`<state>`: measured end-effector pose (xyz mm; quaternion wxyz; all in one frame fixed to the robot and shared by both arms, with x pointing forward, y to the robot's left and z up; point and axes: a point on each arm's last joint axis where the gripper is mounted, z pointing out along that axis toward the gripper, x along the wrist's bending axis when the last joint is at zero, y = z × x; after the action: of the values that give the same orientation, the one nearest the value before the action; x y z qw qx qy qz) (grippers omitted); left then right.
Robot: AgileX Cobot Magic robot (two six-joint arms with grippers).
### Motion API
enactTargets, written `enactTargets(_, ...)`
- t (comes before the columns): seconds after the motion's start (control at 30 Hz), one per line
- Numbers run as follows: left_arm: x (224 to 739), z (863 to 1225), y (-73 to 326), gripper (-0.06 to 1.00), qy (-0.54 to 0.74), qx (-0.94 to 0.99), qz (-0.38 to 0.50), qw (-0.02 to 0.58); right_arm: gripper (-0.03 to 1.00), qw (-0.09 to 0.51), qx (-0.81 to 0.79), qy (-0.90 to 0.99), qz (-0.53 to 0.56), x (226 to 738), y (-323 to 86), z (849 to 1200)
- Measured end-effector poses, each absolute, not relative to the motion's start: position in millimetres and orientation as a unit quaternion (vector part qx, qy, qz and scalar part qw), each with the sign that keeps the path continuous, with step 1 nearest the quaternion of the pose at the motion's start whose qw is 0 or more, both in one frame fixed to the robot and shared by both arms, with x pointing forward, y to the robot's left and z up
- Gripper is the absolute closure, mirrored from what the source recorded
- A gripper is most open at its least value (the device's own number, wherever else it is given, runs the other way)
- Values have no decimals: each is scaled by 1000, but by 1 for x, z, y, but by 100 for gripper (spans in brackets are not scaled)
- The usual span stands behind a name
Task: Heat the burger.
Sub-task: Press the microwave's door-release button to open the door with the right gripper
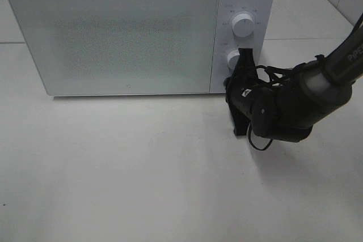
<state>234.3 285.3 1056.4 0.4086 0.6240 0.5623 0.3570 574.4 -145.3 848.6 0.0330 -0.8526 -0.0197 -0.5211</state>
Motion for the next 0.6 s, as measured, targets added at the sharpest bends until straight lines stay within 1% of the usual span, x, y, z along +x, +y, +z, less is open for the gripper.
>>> enactTargets(0.6,234,1056,285,-5,562,624,357,409,96,20,-849,-1,-529,581,-146,851)
